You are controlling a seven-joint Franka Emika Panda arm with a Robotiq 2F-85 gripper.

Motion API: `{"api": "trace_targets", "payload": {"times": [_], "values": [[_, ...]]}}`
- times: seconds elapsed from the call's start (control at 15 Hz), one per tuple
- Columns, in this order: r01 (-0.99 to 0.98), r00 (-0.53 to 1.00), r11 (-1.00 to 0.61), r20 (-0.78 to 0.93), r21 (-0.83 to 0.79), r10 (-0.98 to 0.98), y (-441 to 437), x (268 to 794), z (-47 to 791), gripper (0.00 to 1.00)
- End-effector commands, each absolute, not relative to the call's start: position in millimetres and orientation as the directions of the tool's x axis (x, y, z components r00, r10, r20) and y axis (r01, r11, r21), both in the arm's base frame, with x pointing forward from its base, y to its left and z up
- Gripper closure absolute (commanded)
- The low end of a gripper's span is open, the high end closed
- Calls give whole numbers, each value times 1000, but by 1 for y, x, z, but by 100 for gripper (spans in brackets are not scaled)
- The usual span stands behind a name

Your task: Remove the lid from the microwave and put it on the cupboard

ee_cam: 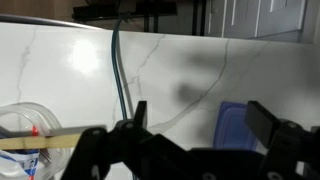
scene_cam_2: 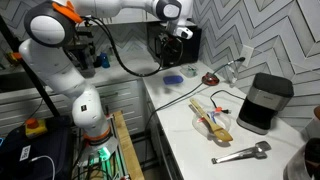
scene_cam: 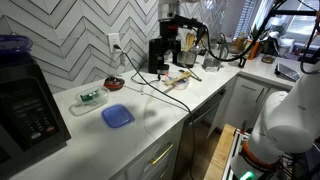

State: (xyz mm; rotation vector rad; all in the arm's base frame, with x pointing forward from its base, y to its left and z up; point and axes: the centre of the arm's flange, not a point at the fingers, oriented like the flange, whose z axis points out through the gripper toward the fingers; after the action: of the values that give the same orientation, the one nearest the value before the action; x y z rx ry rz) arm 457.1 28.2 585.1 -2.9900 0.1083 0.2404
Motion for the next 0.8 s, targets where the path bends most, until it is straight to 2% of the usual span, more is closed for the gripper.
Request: {"api": "trace_targets", "payload": {"times": [0.0,0.47,0.73], "values": [[-83,985,-988,-164,-133,-60,28,457,585,0],[-83,985,-988,-164,-133,-60,28,457,585,0],[44,999,-984,13,-172,43,74,491,643,0]]}}
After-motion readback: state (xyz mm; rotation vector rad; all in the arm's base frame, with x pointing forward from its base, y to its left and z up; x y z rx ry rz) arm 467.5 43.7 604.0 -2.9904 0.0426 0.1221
